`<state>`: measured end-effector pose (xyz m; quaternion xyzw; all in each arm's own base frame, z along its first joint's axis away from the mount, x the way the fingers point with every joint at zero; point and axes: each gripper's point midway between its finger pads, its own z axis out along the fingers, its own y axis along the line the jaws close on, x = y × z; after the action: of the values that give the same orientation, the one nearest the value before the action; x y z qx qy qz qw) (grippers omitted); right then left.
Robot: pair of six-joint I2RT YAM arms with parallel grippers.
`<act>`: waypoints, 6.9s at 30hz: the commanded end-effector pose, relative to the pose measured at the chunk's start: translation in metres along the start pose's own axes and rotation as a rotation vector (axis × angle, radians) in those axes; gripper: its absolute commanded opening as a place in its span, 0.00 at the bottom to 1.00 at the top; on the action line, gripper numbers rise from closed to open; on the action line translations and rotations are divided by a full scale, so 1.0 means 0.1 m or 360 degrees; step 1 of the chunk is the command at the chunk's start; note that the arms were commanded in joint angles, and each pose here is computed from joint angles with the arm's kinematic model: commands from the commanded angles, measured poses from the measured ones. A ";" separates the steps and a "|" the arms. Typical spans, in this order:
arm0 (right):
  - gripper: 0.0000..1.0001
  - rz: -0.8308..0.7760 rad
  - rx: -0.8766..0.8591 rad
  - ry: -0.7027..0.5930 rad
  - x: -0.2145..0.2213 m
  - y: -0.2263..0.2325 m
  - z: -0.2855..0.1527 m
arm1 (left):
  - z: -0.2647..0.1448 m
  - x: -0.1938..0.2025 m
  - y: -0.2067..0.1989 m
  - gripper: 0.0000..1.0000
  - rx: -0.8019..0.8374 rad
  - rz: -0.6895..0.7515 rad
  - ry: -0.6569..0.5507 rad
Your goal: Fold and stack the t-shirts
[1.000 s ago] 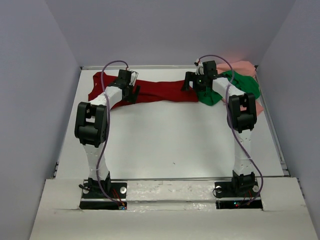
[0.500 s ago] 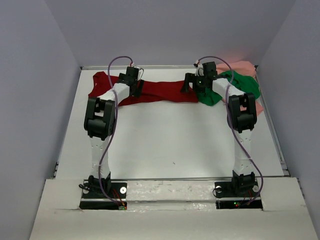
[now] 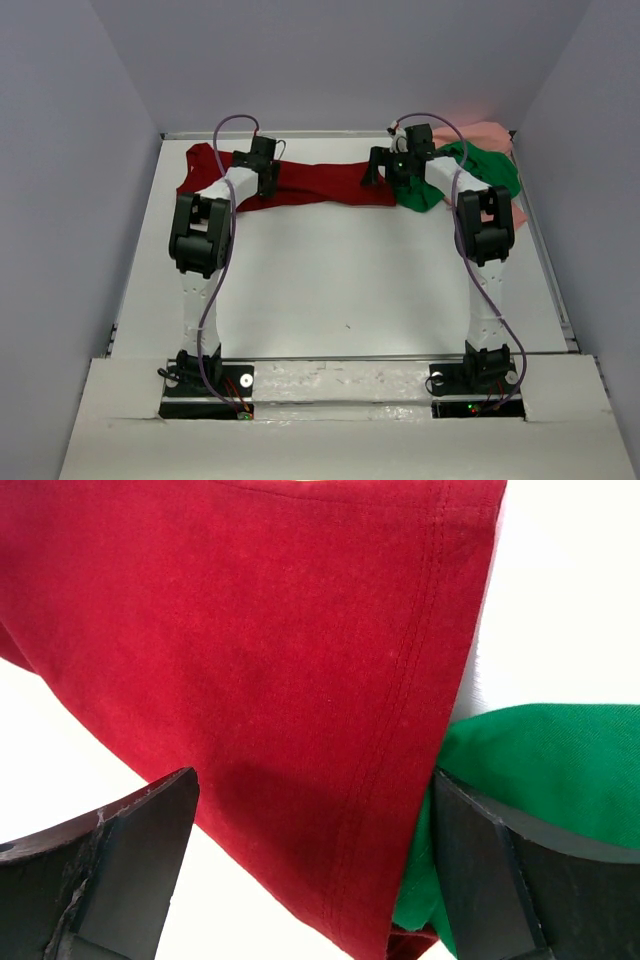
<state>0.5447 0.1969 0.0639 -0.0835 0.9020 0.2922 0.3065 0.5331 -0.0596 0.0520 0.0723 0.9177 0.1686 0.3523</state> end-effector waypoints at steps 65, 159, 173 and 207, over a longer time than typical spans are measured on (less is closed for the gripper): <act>0.91 0.0002 -0.0338 -0.0045 -0.13 0.47 -0.23 | -0.29 -0.51 1.36 0.99 -0.0158 -0.0271 -0.0338; 0.00 -0.0617 -0.0876 0.1054 2.41 2.81 -0.68 | 0.22 -0.80 -0.75 0.00 0.0788 -0.0302 -0.0090; 0.00 -0.0961 -0.1231 0.0872 2.46 3.98 -1.00 | -0.91 -0.86 -2.27 0.00 0.1244 0.0086 -0.0281; 0.00 -0.0623 -0.0860 0.0771 1.92 2.72 -0.74 | 0.07 -0.79 -0.11 0.95 0.0468 -0.0560 -0.0303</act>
<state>0.2683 0.3703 0.1036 -0.3894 0.8280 0.3897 0.1041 0.5738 -0.0738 0.0428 -0.0233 0.9198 -0.0013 0.3917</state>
